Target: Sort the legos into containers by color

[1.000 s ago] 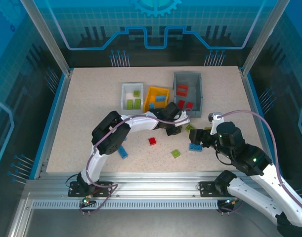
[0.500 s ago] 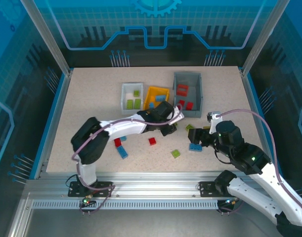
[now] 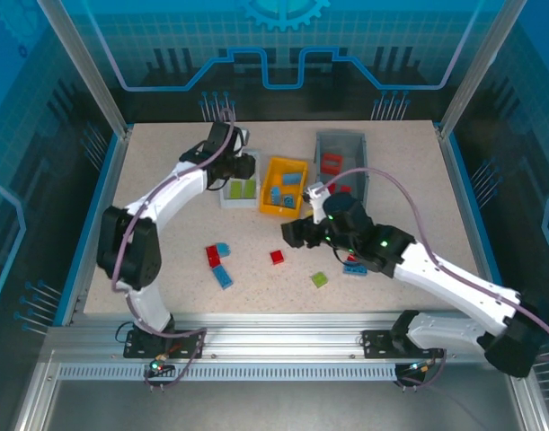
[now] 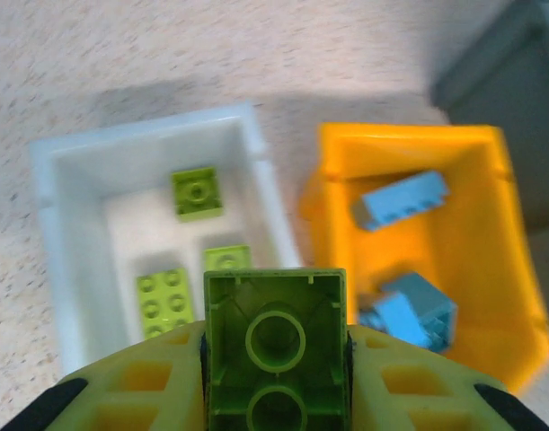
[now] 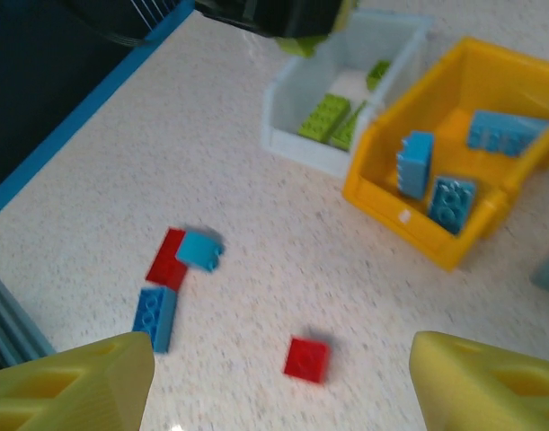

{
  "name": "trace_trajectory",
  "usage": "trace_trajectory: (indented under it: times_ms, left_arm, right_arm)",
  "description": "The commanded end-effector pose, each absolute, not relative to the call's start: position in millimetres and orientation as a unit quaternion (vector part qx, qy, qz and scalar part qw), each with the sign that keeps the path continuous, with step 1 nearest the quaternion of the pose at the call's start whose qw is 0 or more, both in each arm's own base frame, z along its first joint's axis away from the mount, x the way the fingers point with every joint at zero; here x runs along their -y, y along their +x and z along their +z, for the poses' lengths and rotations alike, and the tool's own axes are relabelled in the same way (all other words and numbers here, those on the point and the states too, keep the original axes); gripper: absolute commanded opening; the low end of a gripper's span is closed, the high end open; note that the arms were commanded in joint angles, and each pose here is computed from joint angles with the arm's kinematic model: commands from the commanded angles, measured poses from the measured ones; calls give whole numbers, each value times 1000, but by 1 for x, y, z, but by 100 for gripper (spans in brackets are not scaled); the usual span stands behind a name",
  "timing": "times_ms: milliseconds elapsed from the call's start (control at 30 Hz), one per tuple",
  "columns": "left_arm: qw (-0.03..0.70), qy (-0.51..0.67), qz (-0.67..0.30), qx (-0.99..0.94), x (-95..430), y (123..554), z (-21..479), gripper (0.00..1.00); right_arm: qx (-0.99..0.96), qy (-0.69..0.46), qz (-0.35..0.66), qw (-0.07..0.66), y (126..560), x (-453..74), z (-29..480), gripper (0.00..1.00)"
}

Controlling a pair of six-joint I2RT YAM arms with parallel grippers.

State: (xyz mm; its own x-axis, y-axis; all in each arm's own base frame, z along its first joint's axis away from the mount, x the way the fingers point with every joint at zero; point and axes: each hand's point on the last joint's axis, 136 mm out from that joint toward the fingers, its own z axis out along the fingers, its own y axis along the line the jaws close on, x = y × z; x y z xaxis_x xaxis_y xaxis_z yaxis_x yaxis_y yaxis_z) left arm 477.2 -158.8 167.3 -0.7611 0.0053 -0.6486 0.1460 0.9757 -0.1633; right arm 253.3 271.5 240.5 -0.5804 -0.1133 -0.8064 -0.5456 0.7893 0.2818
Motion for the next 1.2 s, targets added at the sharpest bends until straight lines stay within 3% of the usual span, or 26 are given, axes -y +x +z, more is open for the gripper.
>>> trace_trajectory:
  times_ms: [0, 333, 433, 567, 733, 967, 1167]
  left_arm:
    - [289, -20, -72, -955, 140, 491, 140, 25]
    - [246, -66, -14, -967, 120, 529, 87, 30]
    - [243, -67, -19, -968, 123, 529, 83, 44]
    - [255, -62, -37, -964, 132, 526, 102, 53]
    - [289, -58, -81, -952, 149, 514, 149, 56]
    - [343, -33, -184, -921, 200, 456, 219, 59]
    - [378, 53, -305, -872, 274, 363, 248, 62]
  right_arm:
    - [-814, -178, 280, 476, 277, -293, 280, 76]
    - [-832, -153, 275, 457, 279, -290, 262, 77]
    - [-837, -145, 268, 454, 278, -281, 258, 77]
    - [-850, -129, 246, 447, 279, -266, 251, 78]
    - [-882, -66, 179, 431, 280, -221, 228, 76]
    - [-946, 122, 23, 298, 258, -101, 163, 74]
    - [-964, 179, 9, 196, 238, -79, 108, 75]
